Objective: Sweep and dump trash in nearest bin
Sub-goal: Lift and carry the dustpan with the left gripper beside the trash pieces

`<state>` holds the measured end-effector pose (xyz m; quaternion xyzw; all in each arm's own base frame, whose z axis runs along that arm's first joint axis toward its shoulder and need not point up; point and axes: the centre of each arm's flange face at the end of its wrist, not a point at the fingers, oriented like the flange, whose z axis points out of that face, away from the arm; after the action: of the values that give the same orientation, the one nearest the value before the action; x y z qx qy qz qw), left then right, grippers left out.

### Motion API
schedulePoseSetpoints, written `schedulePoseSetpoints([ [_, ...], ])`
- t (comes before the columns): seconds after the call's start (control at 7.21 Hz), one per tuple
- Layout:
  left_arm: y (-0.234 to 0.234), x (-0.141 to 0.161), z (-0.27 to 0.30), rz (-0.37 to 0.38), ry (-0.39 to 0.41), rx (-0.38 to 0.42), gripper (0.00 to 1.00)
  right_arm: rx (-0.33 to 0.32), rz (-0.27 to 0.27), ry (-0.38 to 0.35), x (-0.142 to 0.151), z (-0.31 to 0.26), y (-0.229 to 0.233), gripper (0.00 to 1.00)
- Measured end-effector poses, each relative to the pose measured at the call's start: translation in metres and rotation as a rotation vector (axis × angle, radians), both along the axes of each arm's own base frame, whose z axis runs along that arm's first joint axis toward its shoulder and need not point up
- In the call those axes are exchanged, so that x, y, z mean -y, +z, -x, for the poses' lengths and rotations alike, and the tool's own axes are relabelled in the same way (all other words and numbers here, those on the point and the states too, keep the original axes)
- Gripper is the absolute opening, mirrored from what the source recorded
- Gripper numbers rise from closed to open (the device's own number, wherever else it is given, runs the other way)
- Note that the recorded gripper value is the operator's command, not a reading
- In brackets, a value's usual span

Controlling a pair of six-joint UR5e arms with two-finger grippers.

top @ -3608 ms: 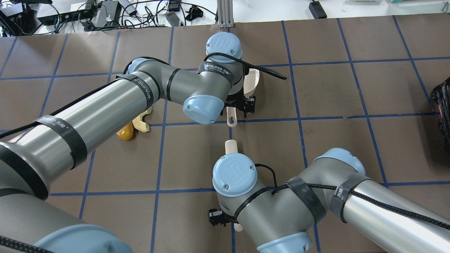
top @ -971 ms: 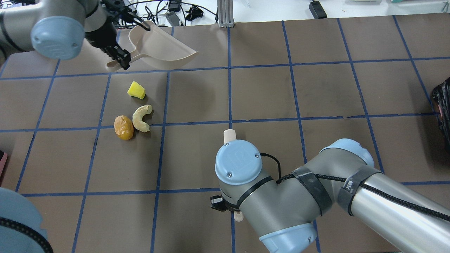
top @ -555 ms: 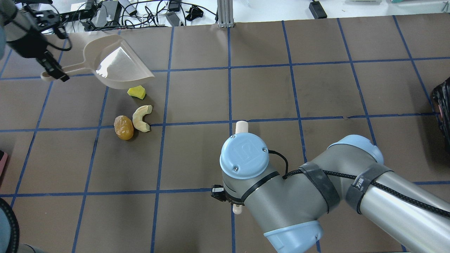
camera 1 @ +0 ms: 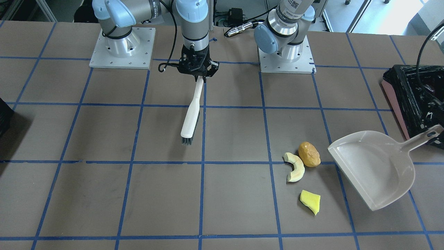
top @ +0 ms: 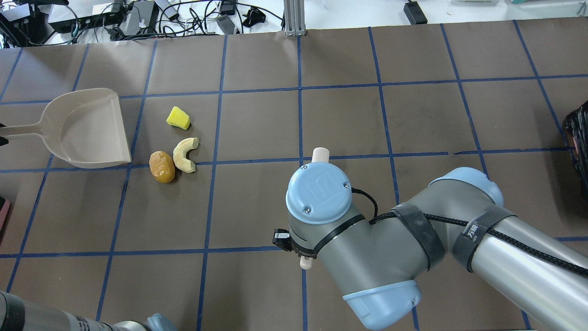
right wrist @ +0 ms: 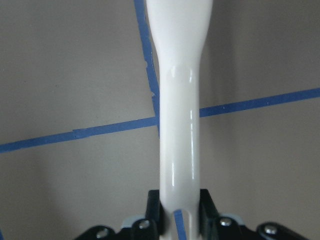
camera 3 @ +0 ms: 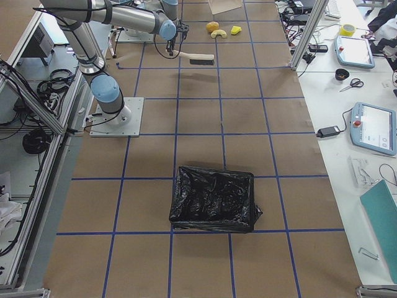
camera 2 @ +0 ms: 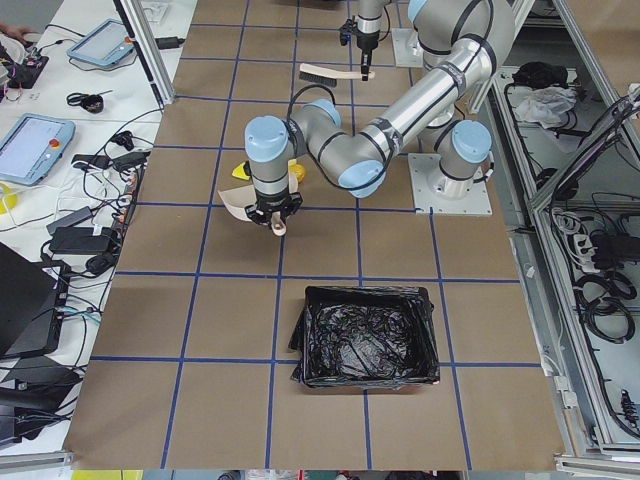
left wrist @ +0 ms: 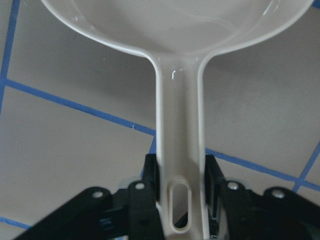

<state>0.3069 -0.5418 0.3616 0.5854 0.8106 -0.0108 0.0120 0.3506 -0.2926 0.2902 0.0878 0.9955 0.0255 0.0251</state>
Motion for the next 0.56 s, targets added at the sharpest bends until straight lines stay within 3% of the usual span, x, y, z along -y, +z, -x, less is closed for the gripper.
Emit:
schedulePoseSetpoints([
  [0.56,-0.067,0.007,-0.021,-0.017,-0.215,-0.011,0.00,-0.029,0.010,0.001,0.010,-0.002,0.004,0.00],
])
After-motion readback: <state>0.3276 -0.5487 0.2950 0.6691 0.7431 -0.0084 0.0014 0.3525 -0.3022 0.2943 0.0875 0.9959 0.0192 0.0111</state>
